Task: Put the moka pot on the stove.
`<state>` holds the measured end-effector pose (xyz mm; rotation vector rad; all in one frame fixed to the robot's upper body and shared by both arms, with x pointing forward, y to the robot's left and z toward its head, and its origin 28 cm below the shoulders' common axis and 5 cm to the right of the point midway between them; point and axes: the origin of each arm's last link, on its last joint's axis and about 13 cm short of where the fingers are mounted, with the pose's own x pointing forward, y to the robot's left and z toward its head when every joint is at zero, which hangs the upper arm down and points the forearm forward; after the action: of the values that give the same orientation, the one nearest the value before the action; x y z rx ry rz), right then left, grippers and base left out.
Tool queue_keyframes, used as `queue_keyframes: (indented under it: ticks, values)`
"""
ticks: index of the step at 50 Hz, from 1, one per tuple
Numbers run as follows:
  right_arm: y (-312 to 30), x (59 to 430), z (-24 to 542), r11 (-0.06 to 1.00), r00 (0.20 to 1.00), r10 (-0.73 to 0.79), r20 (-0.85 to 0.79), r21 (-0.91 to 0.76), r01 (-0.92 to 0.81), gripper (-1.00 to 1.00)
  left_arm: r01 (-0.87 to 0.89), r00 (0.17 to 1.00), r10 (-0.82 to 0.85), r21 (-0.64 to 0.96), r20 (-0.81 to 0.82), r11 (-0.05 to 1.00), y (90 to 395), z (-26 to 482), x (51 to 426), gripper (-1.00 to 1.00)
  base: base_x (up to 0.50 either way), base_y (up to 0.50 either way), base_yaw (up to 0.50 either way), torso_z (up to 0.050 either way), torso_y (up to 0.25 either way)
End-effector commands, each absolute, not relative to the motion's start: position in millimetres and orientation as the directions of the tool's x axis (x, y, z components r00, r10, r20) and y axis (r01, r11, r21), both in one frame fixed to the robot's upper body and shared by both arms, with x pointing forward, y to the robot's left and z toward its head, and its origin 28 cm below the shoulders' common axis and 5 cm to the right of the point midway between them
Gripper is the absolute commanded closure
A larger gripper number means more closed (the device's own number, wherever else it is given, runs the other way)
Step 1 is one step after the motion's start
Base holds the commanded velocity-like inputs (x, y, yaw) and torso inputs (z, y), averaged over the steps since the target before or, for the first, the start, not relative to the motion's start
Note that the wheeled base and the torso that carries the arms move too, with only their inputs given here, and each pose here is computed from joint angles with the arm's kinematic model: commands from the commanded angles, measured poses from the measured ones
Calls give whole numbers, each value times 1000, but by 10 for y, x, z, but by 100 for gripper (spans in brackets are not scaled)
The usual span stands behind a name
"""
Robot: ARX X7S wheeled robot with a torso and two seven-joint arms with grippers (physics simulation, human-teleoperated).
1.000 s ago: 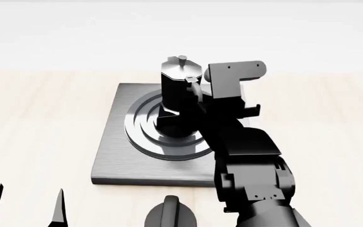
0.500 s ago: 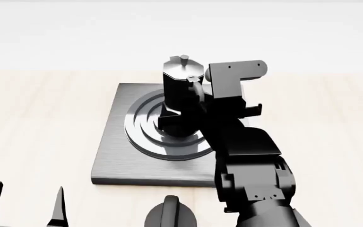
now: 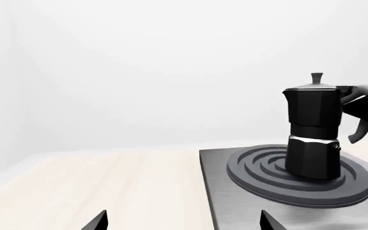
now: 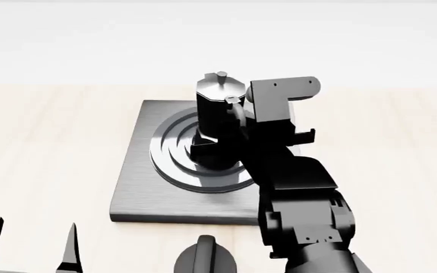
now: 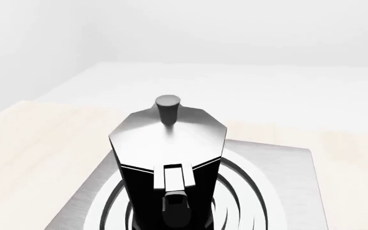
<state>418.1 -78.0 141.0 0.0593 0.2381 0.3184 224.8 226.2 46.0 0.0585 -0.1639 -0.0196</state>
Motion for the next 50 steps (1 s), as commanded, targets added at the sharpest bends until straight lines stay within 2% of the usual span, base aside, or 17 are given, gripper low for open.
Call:
queue_keyframes:
  ticks: [1,27,28,50]
  values:
    - [-762,4193,1449,945,921,326,-215,93,-313,100,11,986,-16,36,167,999,2270,485,2251,-100,0,0,0,0,0]
    - [-758,4180,1410,943,915,334,-227,85,-323,100,11,986,-17,36,167,999,2272,483,2250,-100,0,0,0,0,0]
    - [-759,4176,1400,944,915,331,-230,82,-321,-100,11,986,-17,36,167,999,2271,482,2251,-100,0,0,0,0,0]
    - [-769,4160,1350,942,910,336,-242,87,-324,-100,12,986,-18,36,165,999,2280,465,2240,-100,0,0,0,0,0]
